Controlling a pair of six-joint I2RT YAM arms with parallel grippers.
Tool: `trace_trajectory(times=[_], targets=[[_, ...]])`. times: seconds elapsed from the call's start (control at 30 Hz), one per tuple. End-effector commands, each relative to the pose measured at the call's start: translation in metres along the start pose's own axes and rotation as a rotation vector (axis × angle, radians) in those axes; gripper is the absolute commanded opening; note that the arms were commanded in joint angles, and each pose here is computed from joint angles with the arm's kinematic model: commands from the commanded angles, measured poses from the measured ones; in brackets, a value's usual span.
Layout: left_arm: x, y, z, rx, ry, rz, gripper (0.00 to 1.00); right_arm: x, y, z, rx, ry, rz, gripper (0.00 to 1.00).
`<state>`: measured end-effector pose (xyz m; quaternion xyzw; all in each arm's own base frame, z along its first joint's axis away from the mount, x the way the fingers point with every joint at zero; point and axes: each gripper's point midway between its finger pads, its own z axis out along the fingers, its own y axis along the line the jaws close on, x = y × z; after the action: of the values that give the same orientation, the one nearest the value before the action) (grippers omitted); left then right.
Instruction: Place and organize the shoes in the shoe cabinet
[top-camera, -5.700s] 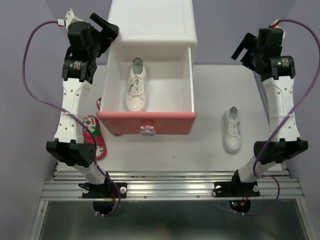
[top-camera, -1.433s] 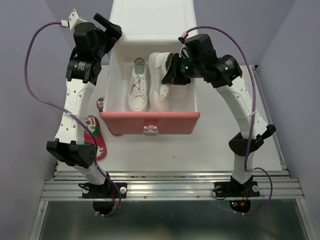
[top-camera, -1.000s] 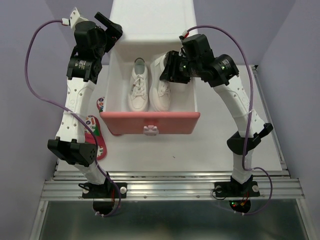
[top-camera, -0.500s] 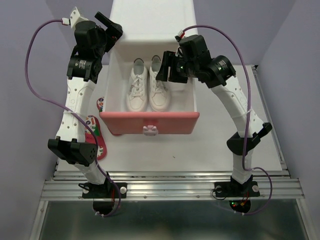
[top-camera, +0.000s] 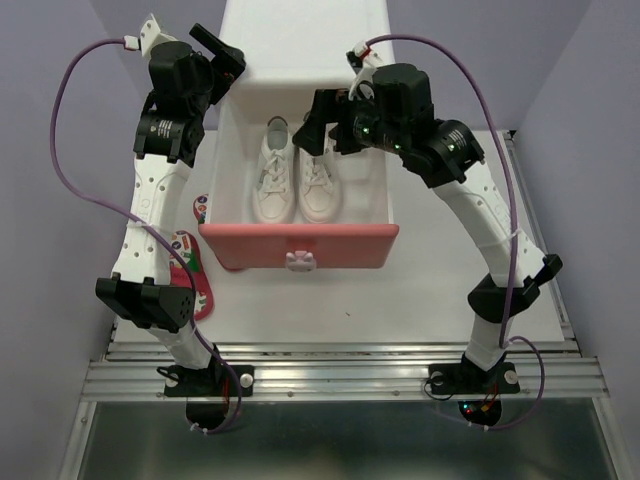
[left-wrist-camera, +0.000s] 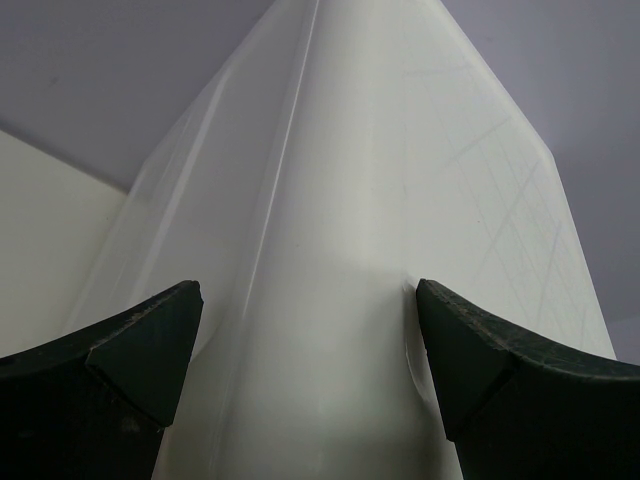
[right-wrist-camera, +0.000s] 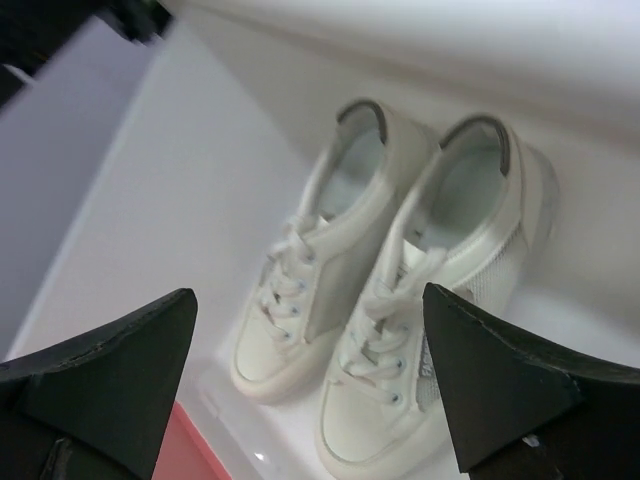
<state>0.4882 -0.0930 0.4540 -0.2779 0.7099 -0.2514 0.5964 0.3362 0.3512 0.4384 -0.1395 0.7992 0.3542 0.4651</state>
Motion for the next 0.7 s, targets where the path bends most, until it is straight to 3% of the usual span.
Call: trace_trajectory(times=[0.0,0.1,0.27,0.47,0.67], targets=[[0.116,0.113,-0.002,-0.350,0.415,0.195,0.97,-0.083,0.067,-0.054,-0.266,-0.312,-0.097,1.00],[0.110,0.107,-0.002,-0.340,0.398,0.187,0.97,-0.111,0.077,-0.071,-0.292,-0.440,-0.143,1.00],[0.098,0.097,-0.003,-0.323,0.363,0.169,0.97,-0.159,0.068,-0.087,-0.186,-0.654,-0.189,1.00],[0.073,0.077,-0.008,-0.285,0.307,0.176,0.98,-0.186,0.040,-0.064,-0.121,-0.729,-0.166,1.00],[0.051,0.061,-0.025,-0.248,0.261,0.186,0.98,-0.195,-0.027,-0.028,0.024,-0.739,-0.117,1.00]])
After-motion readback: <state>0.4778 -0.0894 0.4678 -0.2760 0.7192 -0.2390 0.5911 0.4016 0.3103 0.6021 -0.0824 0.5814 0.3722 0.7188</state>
